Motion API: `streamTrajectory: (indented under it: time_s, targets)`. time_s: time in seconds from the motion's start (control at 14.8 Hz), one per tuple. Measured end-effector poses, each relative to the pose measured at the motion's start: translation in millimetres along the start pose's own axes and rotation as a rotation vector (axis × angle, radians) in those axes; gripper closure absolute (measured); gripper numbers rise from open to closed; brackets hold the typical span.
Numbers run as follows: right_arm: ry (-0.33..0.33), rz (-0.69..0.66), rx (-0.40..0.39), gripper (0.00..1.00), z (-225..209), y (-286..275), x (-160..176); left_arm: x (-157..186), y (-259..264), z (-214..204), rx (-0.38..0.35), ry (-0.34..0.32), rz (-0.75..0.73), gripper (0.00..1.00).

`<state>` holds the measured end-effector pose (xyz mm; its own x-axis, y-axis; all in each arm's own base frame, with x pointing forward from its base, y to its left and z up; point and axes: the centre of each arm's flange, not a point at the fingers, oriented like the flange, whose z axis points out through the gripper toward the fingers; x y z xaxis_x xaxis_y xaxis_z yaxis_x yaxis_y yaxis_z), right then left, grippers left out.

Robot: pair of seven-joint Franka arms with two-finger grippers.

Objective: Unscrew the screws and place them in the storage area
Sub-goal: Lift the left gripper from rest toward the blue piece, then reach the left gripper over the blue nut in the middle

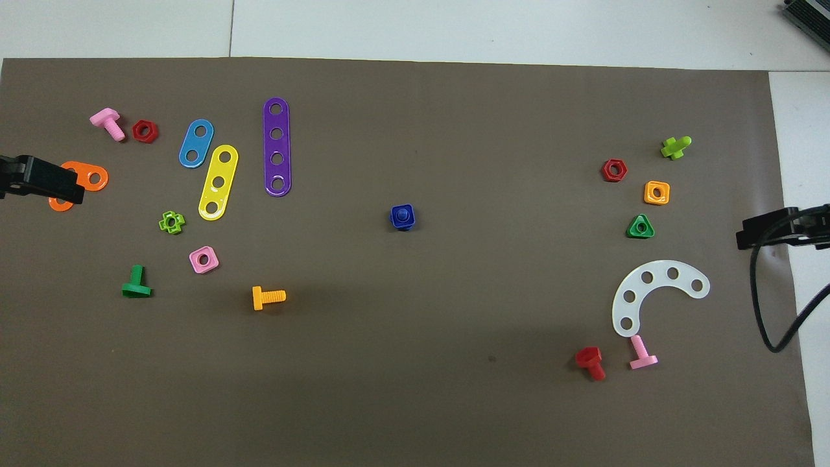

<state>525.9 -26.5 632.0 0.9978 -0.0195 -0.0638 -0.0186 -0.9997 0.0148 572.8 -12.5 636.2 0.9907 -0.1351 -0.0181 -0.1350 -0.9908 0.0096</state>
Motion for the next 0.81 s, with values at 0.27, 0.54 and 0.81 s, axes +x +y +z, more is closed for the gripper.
streamTrajectory:
  time_s: [0.27,0.54,0.81]
  targets:
    - [0.000,0.000,0.000,0.00,0.0,0.0,0.0,0.1,0.7,0.1,0.000,0.000,0.000,0.00]
    - [0.000,0.000,0.000,0.00,0.0,0.0,0.0,2.4,19.3,3.0,-0.001,-0.002,-0.044,0.00]
    - [0.000,0.000,0.000,0.00,0.0,0.0,0.0,11.8,95.9,20.1,-0.008,0.020,-0.124,0.02]
